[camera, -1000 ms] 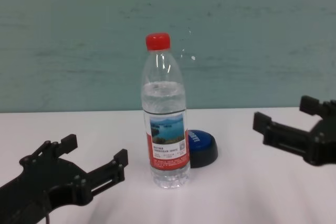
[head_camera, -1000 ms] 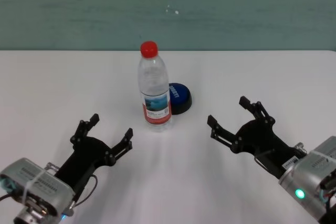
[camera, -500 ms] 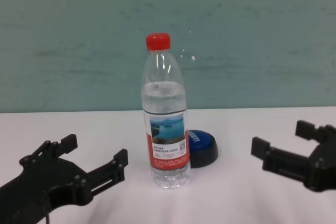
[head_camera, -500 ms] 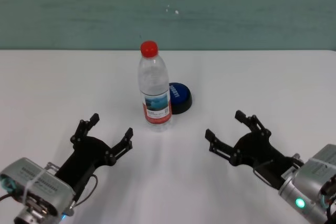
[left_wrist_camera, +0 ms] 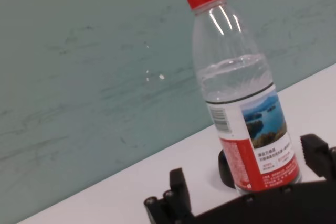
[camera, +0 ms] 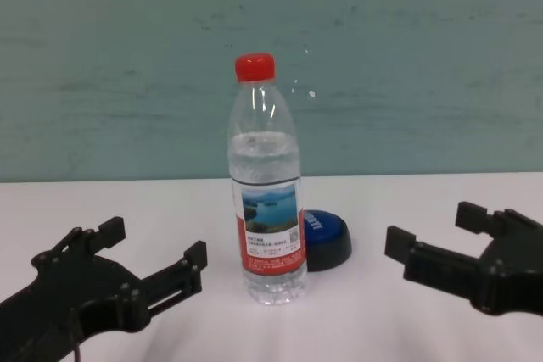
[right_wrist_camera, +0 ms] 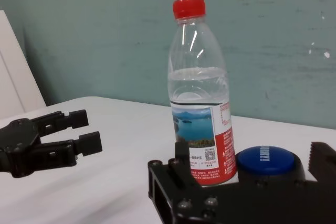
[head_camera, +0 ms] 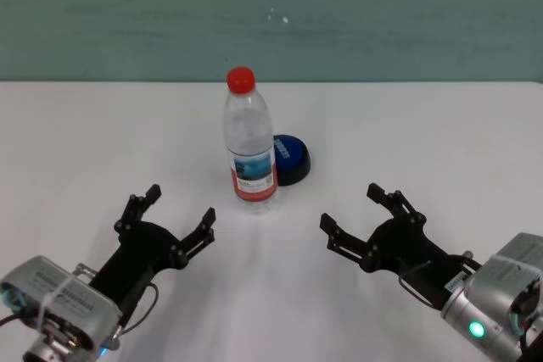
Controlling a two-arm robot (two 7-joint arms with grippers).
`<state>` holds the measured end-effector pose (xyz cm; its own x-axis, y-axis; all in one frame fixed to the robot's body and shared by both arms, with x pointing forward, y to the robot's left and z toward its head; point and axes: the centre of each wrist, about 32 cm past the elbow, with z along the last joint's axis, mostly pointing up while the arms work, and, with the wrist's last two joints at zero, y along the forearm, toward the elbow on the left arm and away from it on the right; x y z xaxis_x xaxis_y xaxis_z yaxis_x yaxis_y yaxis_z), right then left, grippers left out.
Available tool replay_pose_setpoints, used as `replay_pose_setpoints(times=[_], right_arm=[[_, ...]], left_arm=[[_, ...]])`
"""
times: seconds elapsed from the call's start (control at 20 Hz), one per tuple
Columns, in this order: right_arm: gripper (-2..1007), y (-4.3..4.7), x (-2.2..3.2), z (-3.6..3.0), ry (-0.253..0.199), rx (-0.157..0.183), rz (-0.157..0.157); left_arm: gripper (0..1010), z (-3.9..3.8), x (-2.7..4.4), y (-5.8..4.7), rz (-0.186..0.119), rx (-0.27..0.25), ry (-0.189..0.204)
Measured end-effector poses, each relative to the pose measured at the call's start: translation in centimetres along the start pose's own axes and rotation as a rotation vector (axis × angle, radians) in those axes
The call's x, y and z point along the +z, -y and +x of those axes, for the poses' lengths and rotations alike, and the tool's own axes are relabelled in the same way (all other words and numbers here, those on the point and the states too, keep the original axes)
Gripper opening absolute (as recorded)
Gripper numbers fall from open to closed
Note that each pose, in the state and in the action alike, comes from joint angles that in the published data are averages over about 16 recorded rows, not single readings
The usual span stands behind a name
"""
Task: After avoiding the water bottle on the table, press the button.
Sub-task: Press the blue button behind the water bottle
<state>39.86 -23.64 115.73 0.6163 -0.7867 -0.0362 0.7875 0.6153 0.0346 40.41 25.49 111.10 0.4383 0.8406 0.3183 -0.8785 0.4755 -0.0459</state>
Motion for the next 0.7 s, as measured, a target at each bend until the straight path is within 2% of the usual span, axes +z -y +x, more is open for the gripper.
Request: replay_pose_setpoints(times=[0.35, 0.7], right_arm=[[1004, -0.26, -0.16, 0.10, 0.002, -0.008, -0.003], [1004, -0.16, -0.11, 0.95, 0.022, -0.035, 0.001]], left_arm=[[1000, 0.00, 0.00, 0.00, 0.000, 0.000, 0.000], [1000, 0.00, 0.00, 0.00, 0.000, 0.000, 0.000]])
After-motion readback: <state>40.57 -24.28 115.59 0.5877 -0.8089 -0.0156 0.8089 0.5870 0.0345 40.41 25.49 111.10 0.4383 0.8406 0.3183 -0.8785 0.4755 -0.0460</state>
